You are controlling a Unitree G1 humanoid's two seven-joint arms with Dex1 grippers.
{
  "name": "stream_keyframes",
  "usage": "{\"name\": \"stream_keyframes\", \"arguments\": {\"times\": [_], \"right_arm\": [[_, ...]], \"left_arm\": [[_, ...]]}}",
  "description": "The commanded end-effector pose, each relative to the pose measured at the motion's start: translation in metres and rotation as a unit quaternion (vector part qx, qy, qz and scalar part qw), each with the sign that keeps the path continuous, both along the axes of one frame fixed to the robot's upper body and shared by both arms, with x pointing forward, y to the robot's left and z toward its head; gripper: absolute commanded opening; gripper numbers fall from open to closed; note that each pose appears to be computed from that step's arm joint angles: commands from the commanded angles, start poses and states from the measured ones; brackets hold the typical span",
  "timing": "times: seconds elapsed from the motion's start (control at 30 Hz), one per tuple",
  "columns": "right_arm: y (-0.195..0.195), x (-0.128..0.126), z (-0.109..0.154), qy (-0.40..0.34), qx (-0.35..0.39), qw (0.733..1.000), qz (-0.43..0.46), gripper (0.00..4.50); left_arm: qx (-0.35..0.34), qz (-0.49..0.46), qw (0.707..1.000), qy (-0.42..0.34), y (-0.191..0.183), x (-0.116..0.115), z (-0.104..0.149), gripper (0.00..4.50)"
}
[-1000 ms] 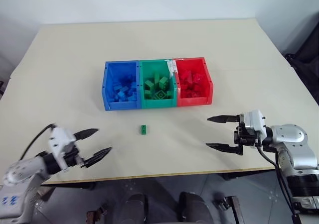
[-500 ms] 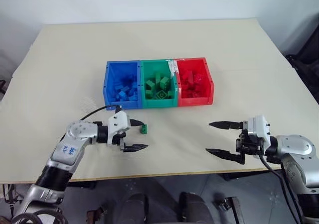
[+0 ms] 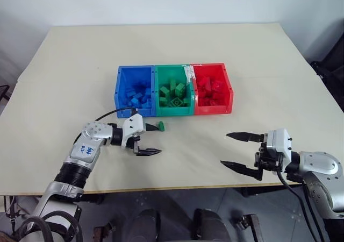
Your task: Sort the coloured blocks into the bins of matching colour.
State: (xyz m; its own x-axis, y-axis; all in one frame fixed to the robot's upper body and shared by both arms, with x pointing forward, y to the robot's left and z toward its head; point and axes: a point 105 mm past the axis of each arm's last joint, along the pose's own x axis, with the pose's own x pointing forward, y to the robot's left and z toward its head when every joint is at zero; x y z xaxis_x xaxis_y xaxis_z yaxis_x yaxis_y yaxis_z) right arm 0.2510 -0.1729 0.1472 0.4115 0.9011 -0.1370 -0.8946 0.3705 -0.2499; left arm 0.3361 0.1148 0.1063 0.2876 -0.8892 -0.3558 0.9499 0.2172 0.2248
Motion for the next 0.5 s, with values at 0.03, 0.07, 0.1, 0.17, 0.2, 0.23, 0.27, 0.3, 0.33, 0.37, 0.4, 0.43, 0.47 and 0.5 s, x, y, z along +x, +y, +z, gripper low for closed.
{"name": "stream_keyframes", "arguments": {"times": [0.03,0.07,0.1,0.17,0.2,0.23,0.27,0.3,0.33,0.37,0.4,0.43,0.47,0.5], "right_arm": [[0.008,-0.001,0.01,-0.02,0.006,1.0,0.013,4.47],[0.008,0.0,0.01,-0.021,0.007,1.0,0.014,4.47],[0.009,0.0,0.01,-0.02,0.007,1.0,0.015,4.47],[0.011,0.0,0.01,-0.02,0.008,1.0,0.019,4.47],[0.011,0.0,0.01,-0.019,0.008,1.0,0.021,4.47],[0.012,0.0,0.011,-0.019,0.009,1.0,0.022,4.47],[0.013,0.001,0.011,-0.019,0.009,1.0,0.023,4.47],[0.013,0.001,0.011,-0.019,0.009,0.999,0.024,4.47],[0.014,0.001,0.011,-0.019,0.009,0.999,0.024,4.47],[0.014,0.001,0.011,-0.019,0.009,0.999,0.025,4.47],[0.014,0.001,0.011,-0.019,0.009,0.999,0.026,4.47],[0.014,0.002,0.011,-0.019,0.009,0.999,0.026,4.47],[0.015,0.002,0.011,-0.019,0.009,0.999,0.027,4.47],[0.015,0.002,0.011,-0.019,0.009,0.999,0.028,4.47]], "left_arm": [[-0.04,0.052,0.998,-0.004,0.0,0.009,0.012,4.5],[-0.044,0.063,0.997,0.001,0.0,0.009,0.011,4.5],[-0.047,0.067,0.997,0.004,-0.001,0.008,0.011,4.5],[-0.053,0.087,0.995,0.009,-0.004,0.008,0.01,4.5],[-0.057,0.092,0.994,0.01,-0.006,0.007,0.011,4.5],[-0.059,0.103,0.993,0.009,-0.008,0.008,0.012,4.5],[-0.063,0.118,0.991,0.01,-0.009,0.008,0.012,4.5],[-0.069,0.132,0.989,0.012,-0.009,0.009,0.014,4.5],[-0.076,0.151,0.985,0.015,-0.01,0.01,0.014,4.5],[-0.088,0.168,0.982,0.021,-0.012,0.011,0.015,4.5],[-0.096,0.179,0.979,0.026,-0.014,0.011,0.015,4.5],[-0.097,0.185,0.977,0.03,-0.016,0.011,0.015,4.5],[-0.093,0.19,0.977,0.029,-0.017,0.011,0.013,4.5],[-0.091,0.203,0.975,0.027,-0.018,0.013,0.011,4.5]]}}
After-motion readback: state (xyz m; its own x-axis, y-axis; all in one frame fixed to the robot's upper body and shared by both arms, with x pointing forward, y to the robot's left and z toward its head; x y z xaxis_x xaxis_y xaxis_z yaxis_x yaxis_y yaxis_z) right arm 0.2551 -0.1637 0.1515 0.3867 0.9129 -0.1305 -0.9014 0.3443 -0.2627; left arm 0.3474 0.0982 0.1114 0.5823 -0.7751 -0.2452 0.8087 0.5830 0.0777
